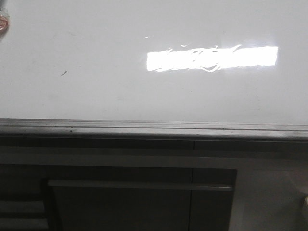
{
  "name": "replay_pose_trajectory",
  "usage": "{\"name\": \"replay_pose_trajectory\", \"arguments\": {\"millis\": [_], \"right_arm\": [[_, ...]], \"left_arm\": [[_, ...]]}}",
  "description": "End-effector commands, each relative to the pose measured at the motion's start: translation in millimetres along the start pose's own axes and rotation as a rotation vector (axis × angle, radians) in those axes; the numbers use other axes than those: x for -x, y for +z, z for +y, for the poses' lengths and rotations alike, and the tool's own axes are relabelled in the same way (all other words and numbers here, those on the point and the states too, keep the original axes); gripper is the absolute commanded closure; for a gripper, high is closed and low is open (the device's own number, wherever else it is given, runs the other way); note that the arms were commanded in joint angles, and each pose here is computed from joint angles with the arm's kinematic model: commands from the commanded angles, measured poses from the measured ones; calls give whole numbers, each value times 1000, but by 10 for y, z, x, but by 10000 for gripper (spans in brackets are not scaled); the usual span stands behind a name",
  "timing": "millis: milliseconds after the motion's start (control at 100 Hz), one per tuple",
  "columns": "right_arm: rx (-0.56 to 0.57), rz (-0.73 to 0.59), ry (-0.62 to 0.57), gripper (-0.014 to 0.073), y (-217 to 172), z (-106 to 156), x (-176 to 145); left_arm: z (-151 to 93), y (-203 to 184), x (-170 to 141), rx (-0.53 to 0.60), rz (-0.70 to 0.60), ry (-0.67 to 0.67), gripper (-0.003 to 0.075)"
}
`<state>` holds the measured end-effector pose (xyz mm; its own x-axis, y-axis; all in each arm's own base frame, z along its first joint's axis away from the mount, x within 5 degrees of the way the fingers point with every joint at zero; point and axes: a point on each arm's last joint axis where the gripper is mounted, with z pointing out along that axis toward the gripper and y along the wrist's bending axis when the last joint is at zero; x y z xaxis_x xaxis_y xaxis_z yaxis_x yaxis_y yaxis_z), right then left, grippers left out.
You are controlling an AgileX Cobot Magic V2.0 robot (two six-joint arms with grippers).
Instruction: Write number 0 on whiteboard
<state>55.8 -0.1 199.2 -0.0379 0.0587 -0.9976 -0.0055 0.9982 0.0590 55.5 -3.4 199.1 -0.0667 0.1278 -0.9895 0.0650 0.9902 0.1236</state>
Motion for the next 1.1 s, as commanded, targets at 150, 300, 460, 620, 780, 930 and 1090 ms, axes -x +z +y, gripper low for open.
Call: {"name": "replay_pose_trajectory", "arguments": {"millis": [150,300,460,620,780,930,1090], "right_arm": [[7,-69,-18,668,-2,6,27],[7,-69,-18,668,-2,6,27],[7,-69,-18,668,-2,6,27],[7,-69,-18,668,-2,6,27],[7,-69,-18,668,-2,6,27],[7,-71,-20,668,-2,6,29],[9,-79,-20,668,-3,8,36]], "left_arm": [[1,1,-5,9,-68,-18,741],[1,1,-5,9,-68,-18,741],[1,1,-5,10,-68,-10,740],[12,1,-4,26,-67,118,741],[15,0,-4,30,-66,155,740],[15,0,-4,30,-66,154,741],[9,-1,16,21,-90,47,741]]}}
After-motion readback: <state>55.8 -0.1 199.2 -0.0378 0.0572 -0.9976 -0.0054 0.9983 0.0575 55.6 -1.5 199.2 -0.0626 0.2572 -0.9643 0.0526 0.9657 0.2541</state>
